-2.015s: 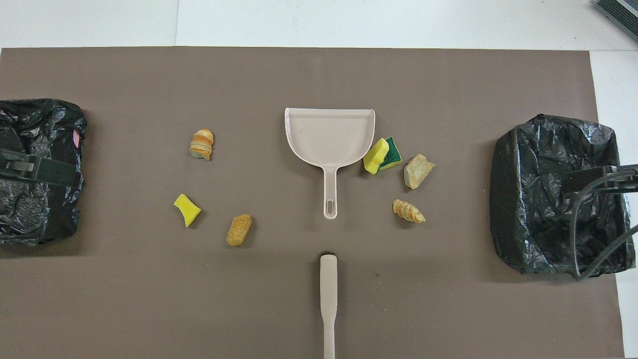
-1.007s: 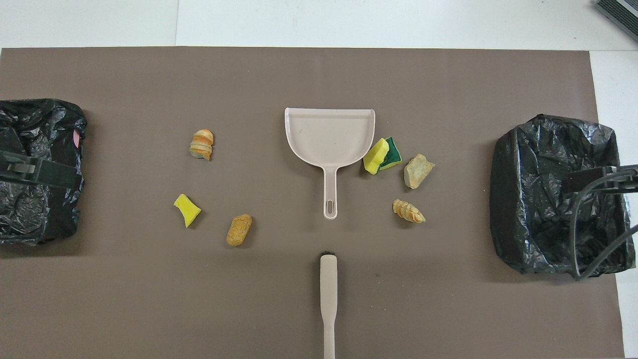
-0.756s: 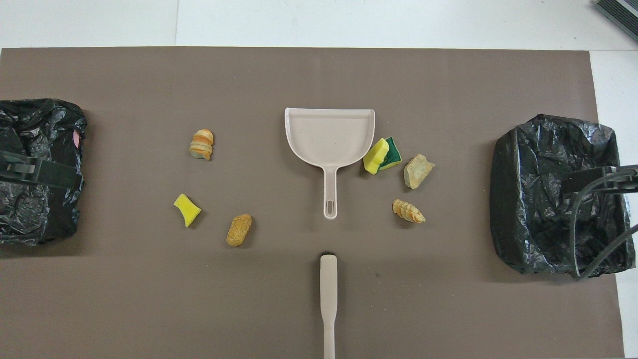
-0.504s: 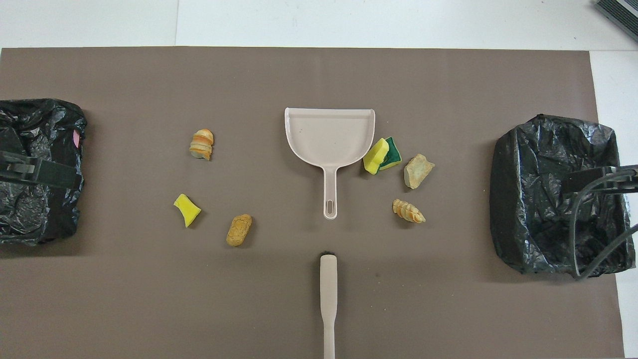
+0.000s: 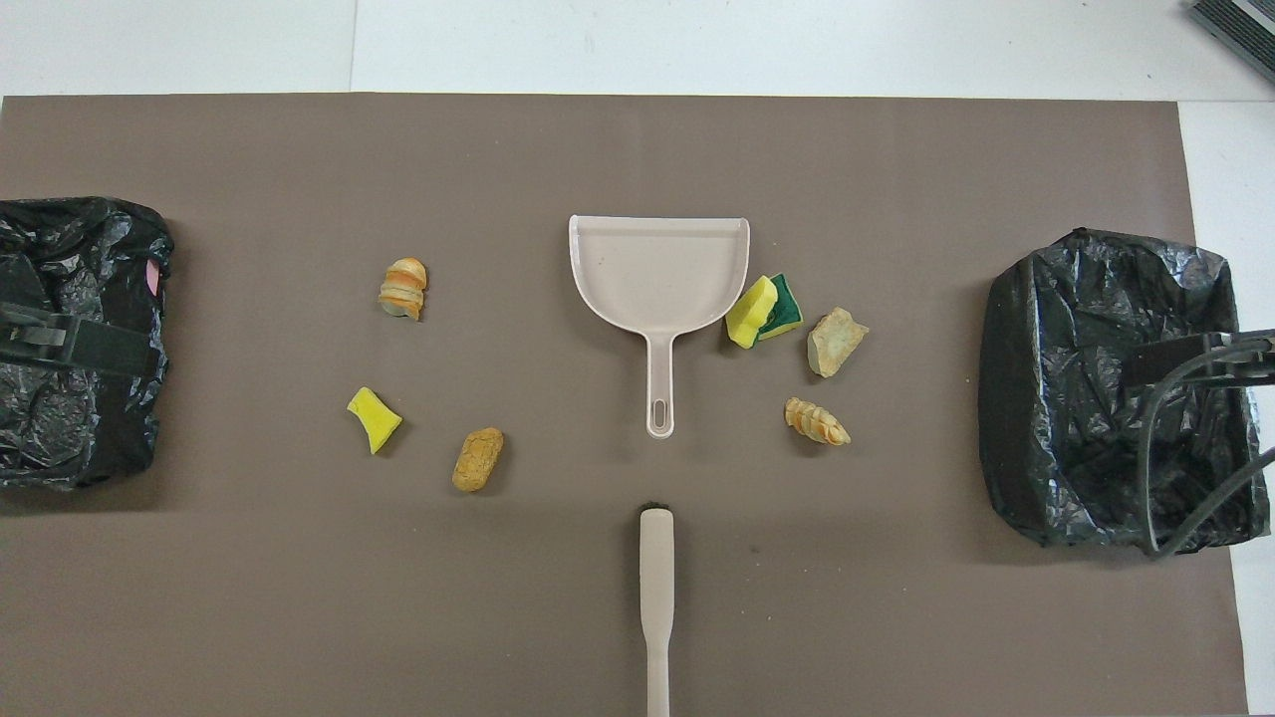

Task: Sweep and dump trash in bin

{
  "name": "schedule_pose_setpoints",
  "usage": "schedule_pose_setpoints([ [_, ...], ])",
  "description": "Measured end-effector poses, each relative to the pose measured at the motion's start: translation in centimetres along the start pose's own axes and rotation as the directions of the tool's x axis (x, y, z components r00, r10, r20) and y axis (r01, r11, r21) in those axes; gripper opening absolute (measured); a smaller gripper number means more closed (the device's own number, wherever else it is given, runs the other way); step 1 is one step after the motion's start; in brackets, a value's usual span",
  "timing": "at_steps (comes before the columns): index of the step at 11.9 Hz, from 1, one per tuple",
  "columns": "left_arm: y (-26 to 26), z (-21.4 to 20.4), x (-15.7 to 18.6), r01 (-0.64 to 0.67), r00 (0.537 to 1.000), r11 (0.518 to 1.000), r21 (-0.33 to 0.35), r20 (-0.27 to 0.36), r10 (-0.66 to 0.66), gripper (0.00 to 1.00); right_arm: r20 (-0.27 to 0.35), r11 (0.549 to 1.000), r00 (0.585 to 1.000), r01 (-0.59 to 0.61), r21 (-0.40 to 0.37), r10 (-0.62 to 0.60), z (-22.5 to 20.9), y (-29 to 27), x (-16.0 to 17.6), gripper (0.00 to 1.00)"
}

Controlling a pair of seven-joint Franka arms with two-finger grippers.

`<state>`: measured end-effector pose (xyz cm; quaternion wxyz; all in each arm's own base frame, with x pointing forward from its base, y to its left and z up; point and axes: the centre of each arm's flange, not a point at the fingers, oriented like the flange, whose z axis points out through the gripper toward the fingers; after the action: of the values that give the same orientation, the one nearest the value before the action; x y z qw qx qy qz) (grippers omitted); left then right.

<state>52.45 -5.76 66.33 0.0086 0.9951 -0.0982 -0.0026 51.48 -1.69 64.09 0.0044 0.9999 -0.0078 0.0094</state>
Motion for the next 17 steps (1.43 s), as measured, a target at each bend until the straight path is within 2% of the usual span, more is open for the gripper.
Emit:
schedule_pose_setpoints([
  [5, 0.4, 0.1, -0.1, -0.004, 1.000, 1.000, -0.001, 0.011, 0.004, 1.00, 0.001, 1.000, 1.000, 0.000, 0.000, 0.000, 0.0, 0.0, 0.0, 1.00],
  [8, 3.9, 0.9, -0.6, -0.016, 0.999, 1.000, 0.002, 0.031, 0.016, 1.00, 0.001, 1.000, 1.000, 0.000, 0.000, 0.000, 0.0, 0.0, 0.0, 1.00],
  [12, 14.6, 5.5, -3.4, -0.086, 0.992, 0.996, 0.012, 0.090, 0.084, 1.00, 0.001, 1.000, 1.000, 0.000, 0.000, 0.000, 0.0, 0.0, 0.0, 1.00],
  [15, 22.1, 9.8, -6.3, -0.100, 0.990, 0.995, -0.028, 0.099, 0.102, 1.00, 0.004, 1.000, 1.000, 0.000, 0.000, 0.000, 0.1, 0.0, 0.0, 1.00],
  [17, 26.8, 12.4, -8.6, -0.094, 0.991, 0.995, -0.020, 0.091, 0.096, 1.00, 0.022, 1.000, 1.000, 0.003, 0.000, -0.003, 1.0, -0.2, -0.1, 1.00],
])
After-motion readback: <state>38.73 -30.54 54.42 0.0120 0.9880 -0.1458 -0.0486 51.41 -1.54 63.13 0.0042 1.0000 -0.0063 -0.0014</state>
